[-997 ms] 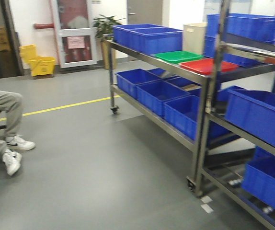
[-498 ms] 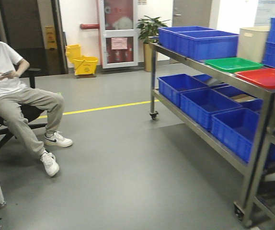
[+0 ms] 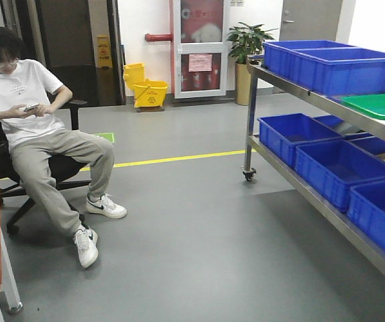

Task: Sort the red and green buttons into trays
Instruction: 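Drive the base past the shelves toward the green and red trays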

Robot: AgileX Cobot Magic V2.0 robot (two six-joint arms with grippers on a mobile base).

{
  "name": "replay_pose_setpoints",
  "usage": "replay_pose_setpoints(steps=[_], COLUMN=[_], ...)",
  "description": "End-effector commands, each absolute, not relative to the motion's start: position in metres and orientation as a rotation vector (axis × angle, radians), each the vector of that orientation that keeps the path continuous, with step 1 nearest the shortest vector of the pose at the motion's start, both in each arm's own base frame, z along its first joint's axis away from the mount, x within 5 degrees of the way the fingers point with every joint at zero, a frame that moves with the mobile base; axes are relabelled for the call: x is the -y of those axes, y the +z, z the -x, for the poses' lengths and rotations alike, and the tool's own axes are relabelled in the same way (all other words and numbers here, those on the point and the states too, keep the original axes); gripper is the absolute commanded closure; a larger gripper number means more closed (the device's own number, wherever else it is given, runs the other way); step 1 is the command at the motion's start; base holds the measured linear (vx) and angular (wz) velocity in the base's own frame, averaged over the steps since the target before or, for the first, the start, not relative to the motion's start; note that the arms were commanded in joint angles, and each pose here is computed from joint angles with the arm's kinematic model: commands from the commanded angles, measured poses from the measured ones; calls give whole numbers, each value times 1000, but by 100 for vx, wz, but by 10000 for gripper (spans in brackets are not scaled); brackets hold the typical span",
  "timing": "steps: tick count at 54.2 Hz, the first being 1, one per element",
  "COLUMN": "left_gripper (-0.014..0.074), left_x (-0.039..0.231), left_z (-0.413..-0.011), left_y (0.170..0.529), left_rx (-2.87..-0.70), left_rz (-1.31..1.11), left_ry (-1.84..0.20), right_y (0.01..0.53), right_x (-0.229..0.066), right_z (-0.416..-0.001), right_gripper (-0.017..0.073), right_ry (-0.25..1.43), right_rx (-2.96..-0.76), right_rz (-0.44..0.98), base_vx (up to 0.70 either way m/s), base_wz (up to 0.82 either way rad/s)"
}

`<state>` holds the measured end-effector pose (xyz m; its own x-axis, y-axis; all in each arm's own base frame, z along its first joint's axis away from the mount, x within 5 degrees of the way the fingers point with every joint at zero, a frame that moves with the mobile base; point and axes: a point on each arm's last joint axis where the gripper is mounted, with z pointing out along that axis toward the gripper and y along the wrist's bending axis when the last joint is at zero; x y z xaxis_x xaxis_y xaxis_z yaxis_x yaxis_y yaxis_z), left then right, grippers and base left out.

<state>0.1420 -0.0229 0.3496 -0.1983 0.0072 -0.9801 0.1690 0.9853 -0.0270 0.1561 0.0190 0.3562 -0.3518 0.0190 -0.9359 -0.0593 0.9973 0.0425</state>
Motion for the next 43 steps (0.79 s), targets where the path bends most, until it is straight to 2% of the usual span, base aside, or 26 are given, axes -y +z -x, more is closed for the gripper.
replay_pose_setpoints(steps=[1,43], left_gripper=[596,596], left_x=[23,23], left_z=[-142,-142], left_y=[370,370], left_rx=[-1644,-1645], left_rz=[-112,-112], left_ry=[-153,-153], right_y=[376,375], right_x=[-20,-20], right_z=[-156,-156], right_gripper=[568,568], right_ry=[87,84], right_rx=[-1804,-1818], right_rz=[55,53], base_vx=[46,48], base_wz=[12,4])
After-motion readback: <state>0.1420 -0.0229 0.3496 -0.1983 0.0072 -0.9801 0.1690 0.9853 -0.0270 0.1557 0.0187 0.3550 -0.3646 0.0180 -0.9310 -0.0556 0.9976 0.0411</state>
